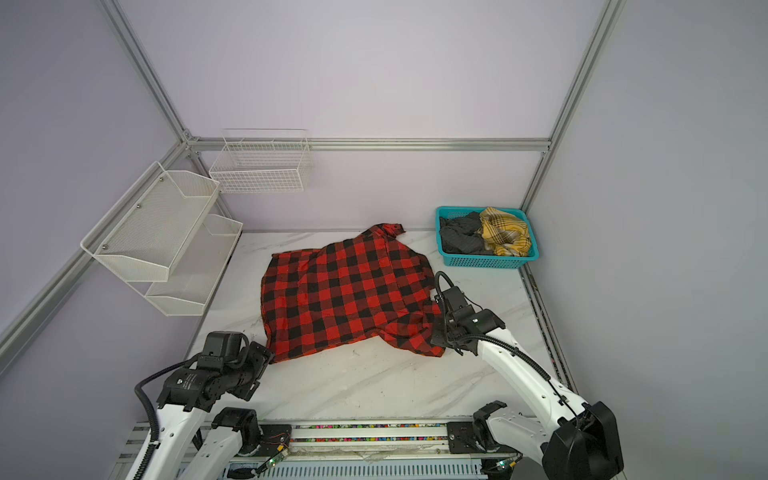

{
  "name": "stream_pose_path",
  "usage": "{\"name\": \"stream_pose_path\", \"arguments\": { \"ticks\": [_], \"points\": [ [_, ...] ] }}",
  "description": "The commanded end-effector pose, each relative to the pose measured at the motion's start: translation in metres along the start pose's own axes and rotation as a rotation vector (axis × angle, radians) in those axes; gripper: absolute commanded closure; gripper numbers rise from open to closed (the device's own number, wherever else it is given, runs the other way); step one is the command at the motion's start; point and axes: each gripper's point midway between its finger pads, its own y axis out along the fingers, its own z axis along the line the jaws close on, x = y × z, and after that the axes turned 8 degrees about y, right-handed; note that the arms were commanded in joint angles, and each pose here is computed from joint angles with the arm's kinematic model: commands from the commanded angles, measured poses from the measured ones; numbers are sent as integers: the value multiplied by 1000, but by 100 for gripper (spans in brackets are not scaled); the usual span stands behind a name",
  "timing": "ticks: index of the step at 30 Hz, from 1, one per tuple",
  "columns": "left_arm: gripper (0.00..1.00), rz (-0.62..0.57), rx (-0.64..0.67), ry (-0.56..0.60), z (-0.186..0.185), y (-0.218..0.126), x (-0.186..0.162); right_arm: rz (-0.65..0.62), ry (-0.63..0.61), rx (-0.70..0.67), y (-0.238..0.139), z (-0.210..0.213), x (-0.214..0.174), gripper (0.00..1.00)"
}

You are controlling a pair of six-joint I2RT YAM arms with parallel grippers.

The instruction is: Fold and stack the long sleeve shirts

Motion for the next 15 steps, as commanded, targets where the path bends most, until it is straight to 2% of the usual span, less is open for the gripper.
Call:
{"name": "stream_pose_path", "arguments": {
  "ticks": [1,6,10,15],
  "points": [
    [16,26,25,-32,-5,20,1,-28,-24,97,-10,20,7,100],
    [20,61,152,31,-22,45,16,-79,-22,67,-11,21,22,100],
    [26,86,138,55,-40,59,22,-125,14,62,-17,25,35,100],
    [37,113,155,52,-35,80,18,-158,46,56,-26,29,46,100]
  ]
}}
